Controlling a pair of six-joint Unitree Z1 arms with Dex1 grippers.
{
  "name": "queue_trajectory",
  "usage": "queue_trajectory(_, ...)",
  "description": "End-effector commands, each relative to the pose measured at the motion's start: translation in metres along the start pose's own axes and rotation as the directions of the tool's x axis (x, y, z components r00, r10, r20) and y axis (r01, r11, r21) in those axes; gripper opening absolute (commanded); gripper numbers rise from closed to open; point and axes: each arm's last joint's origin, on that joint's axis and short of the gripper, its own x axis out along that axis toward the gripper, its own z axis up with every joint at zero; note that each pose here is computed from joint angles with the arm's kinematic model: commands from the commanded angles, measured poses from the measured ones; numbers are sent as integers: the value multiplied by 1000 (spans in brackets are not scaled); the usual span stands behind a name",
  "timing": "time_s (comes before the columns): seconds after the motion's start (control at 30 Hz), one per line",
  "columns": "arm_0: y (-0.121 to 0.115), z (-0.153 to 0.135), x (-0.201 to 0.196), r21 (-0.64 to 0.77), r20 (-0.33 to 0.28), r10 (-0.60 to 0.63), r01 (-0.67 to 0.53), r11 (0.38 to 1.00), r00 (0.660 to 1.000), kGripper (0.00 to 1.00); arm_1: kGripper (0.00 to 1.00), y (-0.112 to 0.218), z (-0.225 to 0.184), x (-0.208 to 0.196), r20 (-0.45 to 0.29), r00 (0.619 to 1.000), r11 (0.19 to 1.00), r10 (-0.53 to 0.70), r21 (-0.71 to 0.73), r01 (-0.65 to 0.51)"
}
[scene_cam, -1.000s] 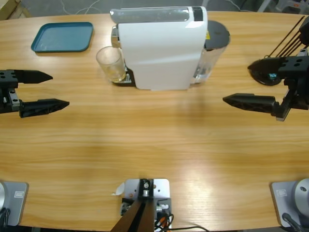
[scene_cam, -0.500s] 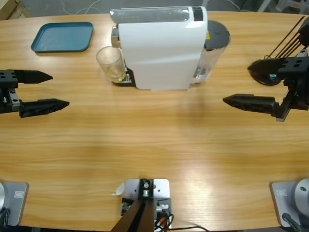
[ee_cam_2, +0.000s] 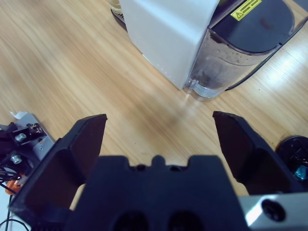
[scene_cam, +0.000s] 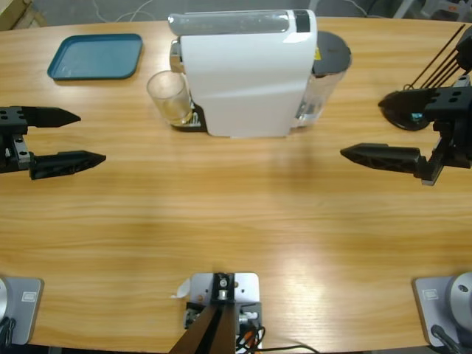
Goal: Pour coffee
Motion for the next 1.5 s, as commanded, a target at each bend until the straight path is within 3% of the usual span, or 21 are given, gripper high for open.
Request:
queue_trajectory(0.03, -4, -8, 2, 3, -16, -30, 30, 1000, 999, 1000, 1000, 1, -11, 4, -28, 1000, 1000, 12, -10, -12)
queue_trajectory(0.87, -1, -7, 9, 3, -32, -32, 32, 999, 999, 1000, 1000, 1, -11, 5, -29, 1000, 1000, 6, -10, -6)
queue_trajectory(1.23, 13, 7, 42, 77, -53, -37, 41, 996, 998, 1000, 1000, 1, -5, 15, -58, 998, 1000, 10, -8, -11)
queue_trajectory(1.5, 39, 42, 89, 168, -51, -51, 59, 984, 997, 1000, 1000, 0, -4, 20, -73, 997, 1000, 12, -8, -13)
